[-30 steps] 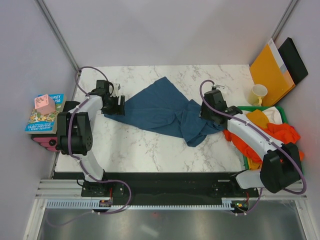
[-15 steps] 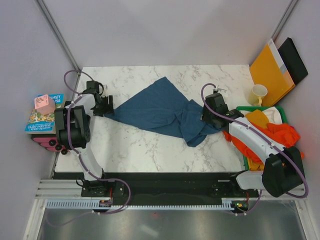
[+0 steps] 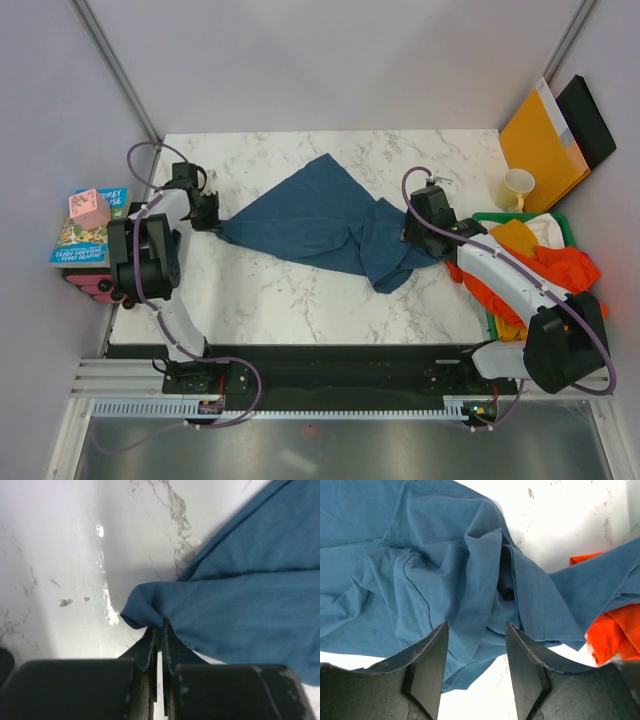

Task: Fold and stack the t-shirts
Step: Flatten the tshirt out

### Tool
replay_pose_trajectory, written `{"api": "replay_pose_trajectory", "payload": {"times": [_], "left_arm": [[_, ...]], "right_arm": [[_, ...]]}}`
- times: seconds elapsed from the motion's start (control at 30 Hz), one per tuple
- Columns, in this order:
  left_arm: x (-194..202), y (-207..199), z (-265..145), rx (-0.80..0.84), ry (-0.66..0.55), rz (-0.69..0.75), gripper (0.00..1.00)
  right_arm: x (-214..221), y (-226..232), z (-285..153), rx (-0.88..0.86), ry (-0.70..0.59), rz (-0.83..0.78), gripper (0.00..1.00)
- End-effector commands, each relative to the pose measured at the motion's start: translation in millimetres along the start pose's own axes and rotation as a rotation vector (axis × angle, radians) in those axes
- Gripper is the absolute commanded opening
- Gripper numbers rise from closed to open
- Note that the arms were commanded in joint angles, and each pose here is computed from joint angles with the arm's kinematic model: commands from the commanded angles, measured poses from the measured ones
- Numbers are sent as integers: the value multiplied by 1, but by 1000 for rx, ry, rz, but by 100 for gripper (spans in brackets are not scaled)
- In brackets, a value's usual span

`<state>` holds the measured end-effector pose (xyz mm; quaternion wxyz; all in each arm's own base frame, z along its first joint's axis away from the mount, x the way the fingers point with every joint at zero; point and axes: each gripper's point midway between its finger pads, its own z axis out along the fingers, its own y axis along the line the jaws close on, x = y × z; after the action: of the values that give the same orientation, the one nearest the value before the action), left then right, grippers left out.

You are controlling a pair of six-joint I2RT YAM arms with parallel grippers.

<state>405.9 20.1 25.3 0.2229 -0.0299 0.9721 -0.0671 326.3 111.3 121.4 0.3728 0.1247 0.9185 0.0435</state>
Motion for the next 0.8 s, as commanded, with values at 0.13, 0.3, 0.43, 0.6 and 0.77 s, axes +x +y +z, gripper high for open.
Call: {"api": "replay_pose_trajectory", "payload": {"times": [0.13,0.3,0.43,0.6,0.77], "left_arm": [[-87,-39,-113,111,-306,61,2],[-127,-56,-159,169,-392,24,2],[-131,-57,-162,166,-397,32,2],[-113,-49,-146,138,-345,38,2],[-94,-45,-132,131,-296,37,2]], "right_arm": [[-6,-3,1,29,-29,20,59],[-1,2,12,21,-11,39,59],[4,6,30,17,20,55,58],[-6,19,52,-39,20,136,55],[-35,36,62,-79,-50,184,54]]}}
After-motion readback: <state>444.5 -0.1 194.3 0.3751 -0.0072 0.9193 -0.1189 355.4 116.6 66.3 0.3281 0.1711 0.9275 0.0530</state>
